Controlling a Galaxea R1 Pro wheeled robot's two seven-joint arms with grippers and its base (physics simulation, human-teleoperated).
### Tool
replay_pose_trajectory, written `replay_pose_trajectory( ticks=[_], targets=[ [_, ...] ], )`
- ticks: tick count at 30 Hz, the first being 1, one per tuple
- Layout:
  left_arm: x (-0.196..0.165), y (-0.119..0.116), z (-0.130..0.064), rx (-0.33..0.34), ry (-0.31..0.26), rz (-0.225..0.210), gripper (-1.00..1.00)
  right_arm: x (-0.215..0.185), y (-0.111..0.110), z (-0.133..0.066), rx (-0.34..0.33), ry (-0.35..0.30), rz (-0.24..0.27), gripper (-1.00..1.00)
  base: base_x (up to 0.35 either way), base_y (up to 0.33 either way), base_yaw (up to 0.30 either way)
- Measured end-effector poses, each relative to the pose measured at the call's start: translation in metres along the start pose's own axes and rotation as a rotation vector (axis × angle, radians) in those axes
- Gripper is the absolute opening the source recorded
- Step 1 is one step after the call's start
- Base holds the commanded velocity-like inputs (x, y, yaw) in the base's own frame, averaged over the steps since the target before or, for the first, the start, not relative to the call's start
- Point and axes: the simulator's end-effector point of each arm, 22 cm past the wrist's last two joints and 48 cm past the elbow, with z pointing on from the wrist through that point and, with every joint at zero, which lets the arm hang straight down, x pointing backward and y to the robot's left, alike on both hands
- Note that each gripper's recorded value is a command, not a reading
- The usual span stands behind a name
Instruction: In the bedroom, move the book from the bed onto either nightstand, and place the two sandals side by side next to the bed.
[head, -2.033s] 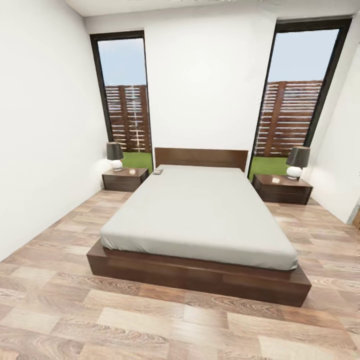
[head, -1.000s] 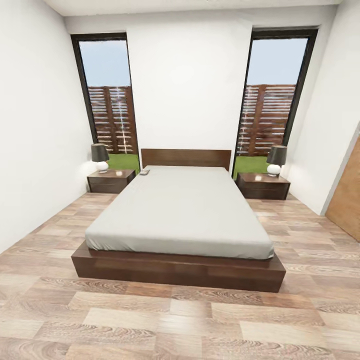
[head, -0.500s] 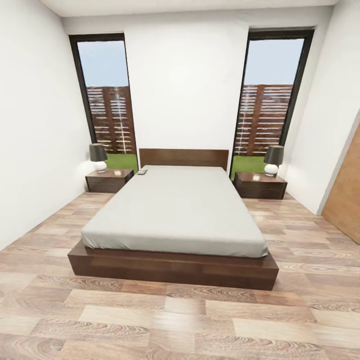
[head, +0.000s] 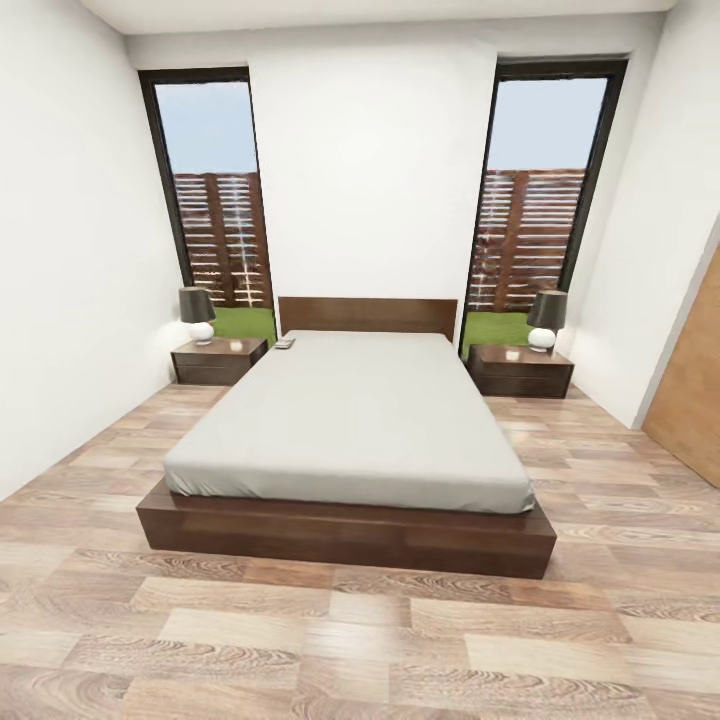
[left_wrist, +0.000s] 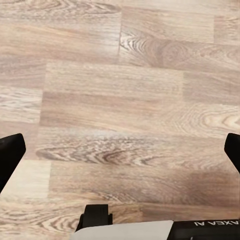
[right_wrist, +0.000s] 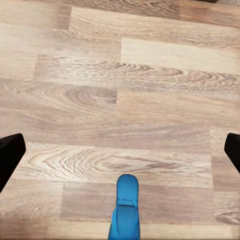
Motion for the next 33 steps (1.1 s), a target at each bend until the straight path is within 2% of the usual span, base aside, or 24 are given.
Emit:
replay_pose_trajectory(
  ticks=[4, 9, 12, 13, 14, 17, 18, 19, 20, 23, 27, 29, 33],
  targets=[
    [0.001, 0.001, 0.006, -0.001, -0.006, -0.002, 1.00, 0.005, 0.002, 0.005, -0.003, 0.002, -0.004, 1.00, -0.001, 0.000, 0.000],
    [-0.006, 0.002, 0.013, -0.002, -0.031, -0.003, 1.00, -0.021, 0.000, 0.023, 0.009, -0.006, 0.000, 1.00, 0.000, 0.000, 0.000],
    [-0.036, 0.002, 0.015, -0.001, -0.086, -0.001, 1.00, -0.050, -0.002, 0.043, 0.012, 0.057, 0.011, 1.00, 0.000, 0.000, 0.000],
    [-0.051, 0.002, 0.015, -0.001, -0.106, 0.000, 1.00, -0.059, -0.002, 0.050, 0.012, 0.104, 0.016, 1.00, 0.000, 0.000, 0.000],
    [-0.079, 0.001, 0.011, 0.001, -0.100, 0.003, 1.00, -0.081, -0.001, 0.059, 0.009, 0.170, 0.024, 1.00, 0.000, 0.000, 0.000],
    [-0.112, 0.000, 0.005, 0.003, -0.068, 0.003, 1.00, -0.124, -0.001, 0.070, 0.007, 0.156, 0.028, 1.00, 0.000, 0.000, 0.000],
    [-0.153, -0.003, -0.009, 0.008, -0.049, 0.004, 1.00, -0.137, -0.001, 0.075, 0.006, 0.172, 0.027, 1.00, 0.000, 0.000, 0.000],
    [-0.210, -0.005, -0.023, 0.012, -0.128, 0.007, 1.00, -0.142, -0.001, 0.077, 0.007, 0.178, 0.028, 1.00, 0.000, 0.000, 0.000],
    [-0.210, -0.006, -0.024, 0.013, -0.118, 0.007, 1.00, -0.143, -0.001, 0.079, 0.007, 0.180, 0.029, 1.00, 0.000, 0.000, 0.000],
    [-0.265, -0.023, -0.037, 0.040, -0.144, -0.002, 1.00, -0.152, -0.002, 0.084, 0.011, 0.179, 0.036, 1.00, 0.000, 0.000, 0.000],
    [-0.310, -0.043, -0.047, 0.073, -0.159, -0.011, 1.00, -0.153, -0.003, 0.090, 0.015, 0.174, 0.041, 1.00, 0.000, 0.000, 0.000],
    [-0.339, -0.052, -0.054, 0.089, -0.186, -0.011, 1.00, -0.152, -0.003, 0.093, 0.016, 0.173, 0.043, 1.00, 0.000, 0.000, 0.000],
    [-0.364, -0.075, -0.060, 0.135, -0.219, -0.013, 1.00, -0.147, -0.003, 0.098, 0.017, 0.173, 0.044, 1.00, 0.000, 0.000, 0.000]
  ],
)
